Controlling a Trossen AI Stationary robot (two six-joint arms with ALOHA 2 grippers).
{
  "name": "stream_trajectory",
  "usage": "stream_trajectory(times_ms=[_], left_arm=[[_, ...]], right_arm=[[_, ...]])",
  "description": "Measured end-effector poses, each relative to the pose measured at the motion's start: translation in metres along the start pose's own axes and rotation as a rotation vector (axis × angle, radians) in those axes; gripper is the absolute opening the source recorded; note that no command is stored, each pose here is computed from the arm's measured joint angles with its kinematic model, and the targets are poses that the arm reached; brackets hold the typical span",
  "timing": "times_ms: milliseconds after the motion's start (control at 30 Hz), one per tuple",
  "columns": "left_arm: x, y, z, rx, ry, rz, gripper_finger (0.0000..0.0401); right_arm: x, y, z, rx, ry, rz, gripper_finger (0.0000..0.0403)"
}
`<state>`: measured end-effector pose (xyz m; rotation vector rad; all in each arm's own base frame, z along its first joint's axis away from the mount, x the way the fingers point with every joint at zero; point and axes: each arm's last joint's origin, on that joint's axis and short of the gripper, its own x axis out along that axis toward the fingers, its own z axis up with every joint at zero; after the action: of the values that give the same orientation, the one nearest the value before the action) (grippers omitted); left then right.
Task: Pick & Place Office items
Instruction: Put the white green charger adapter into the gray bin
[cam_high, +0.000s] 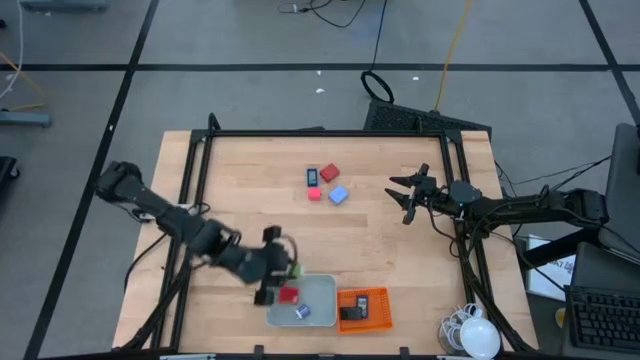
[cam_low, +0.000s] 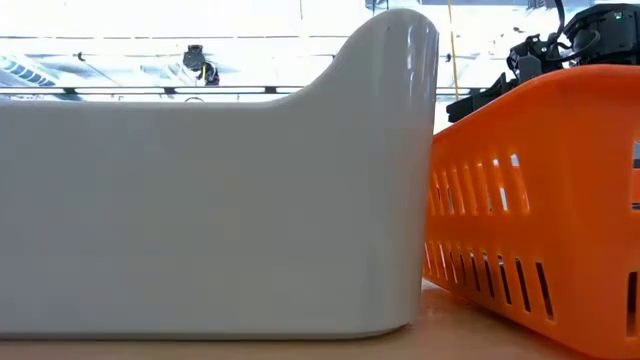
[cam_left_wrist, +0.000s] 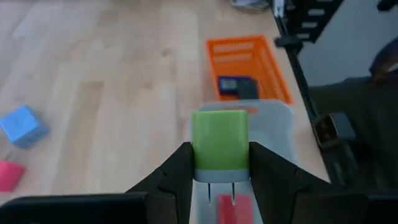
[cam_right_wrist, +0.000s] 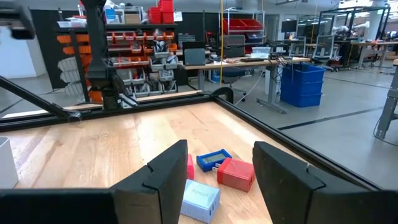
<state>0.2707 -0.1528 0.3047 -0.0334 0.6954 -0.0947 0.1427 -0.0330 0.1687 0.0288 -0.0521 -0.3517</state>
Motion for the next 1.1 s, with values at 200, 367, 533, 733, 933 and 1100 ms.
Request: stream_trajectory(times_ms=[200, 367, 533, 733, 933, 1100], left_arm=[[0.004, -0.033, -0.016, 0.006, 0.024, -0.037, 0.0128], [0.023, -0.050, -0.031, 0.016, 0.100, -0.075, 0.0128], [0.046, -0.058, -0.045, -0.025, 0.229, -0.158, 0.0128], [0.066, -0.057, -0.053, -0.069, 0.320, -0.196, 0.0128], [0.078, -0.055, -0.056, -0.088, 0.356, -0.234, 0.0129], [0.079, -0.055, -0.057, -0.090, 0.363, -0.242, 0.0140]], right_arm=[[0.000, 0.000, 0.000, 0.000, 0.000, 0.000, 0.0171], [0.000, 0.000, 0.000, 0.000, 0.000, 0.000, 0.0171], [0.000, 0.000, 0.000, 0.000, -0.001, 0.000, 0.0171], [0.000, 0.000, 0.000, 0.000, 0.000, 0.000, 0.0171], [0.000, 0.000, 0.000, 0.000, 0.000, 0.000, 0.0171], [0.000, 0.000, 0.000, 0.000, 0.000, 0.000, 0.0171]])
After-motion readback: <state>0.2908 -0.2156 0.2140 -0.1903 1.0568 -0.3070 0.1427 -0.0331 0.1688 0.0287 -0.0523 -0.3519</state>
